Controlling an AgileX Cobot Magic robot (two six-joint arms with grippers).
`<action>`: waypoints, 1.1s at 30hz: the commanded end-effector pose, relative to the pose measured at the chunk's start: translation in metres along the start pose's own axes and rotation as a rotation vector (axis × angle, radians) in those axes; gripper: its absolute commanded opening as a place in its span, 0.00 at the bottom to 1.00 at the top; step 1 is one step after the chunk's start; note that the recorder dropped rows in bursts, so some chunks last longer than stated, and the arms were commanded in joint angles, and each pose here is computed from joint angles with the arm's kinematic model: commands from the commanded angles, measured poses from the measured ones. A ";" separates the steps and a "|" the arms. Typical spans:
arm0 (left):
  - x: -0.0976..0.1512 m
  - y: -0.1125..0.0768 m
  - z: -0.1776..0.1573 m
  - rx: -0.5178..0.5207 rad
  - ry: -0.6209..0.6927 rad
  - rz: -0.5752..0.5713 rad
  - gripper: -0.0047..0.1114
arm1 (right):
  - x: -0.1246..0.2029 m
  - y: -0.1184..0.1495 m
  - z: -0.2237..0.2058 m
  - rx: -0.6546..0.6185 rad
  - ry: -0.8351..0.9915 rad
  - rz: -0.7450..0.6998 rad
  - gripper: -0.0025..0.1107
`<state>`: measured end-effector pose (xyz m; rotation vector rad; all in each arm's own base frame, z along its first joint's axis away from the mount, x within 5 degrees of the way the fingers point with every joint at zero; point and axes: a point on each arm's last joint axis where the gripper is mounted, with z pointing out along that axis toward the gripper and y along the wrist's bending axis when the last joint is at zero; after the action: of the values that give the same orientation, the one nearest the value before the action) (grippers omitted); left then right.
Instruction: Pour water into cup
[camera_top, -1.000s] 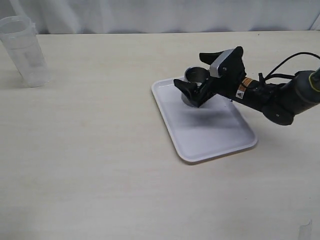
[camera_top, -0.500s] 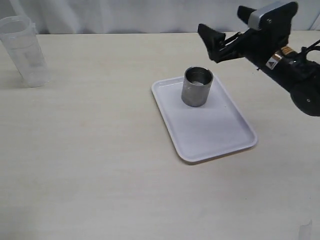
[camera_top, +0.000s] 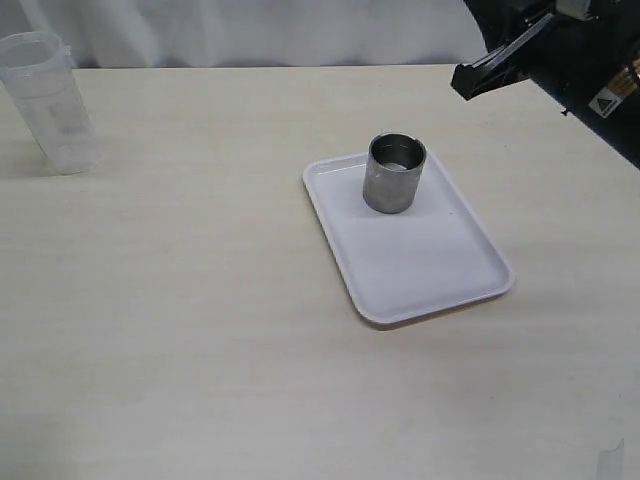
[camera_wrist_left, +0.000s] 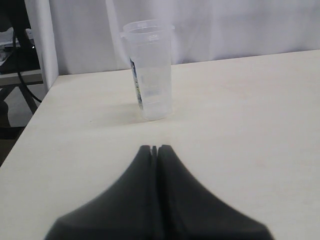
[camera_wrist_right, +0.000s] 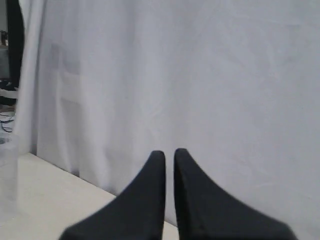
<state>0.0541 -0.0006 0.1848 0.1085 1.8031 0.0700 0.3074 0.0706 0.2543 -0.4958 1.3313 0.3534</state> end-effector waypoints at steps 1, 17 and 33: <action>0.001 0.000 0.000 0.004 -0.001 -0.005 0.04 | -0.020 0.004 -0.007 -0.018 0.004 0.095 0.06; 0.001 0.000 0.000 0.004 -0.001 -0.005 0.04 | -0.109 0.031 -0.099 0.137 -0.035 0.029 0.06; 0.000 0.000 0.000 0.004 -0.004 -0.005 0.04 | -0.109 0.080 -0.197 0.143 -0.259 -0.048 0.06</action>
<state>0.0540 -0.0006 0.1846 0.1087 1.8054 0.0699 0.0890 0.0384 0.3234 -0.3469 1.1026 0.2784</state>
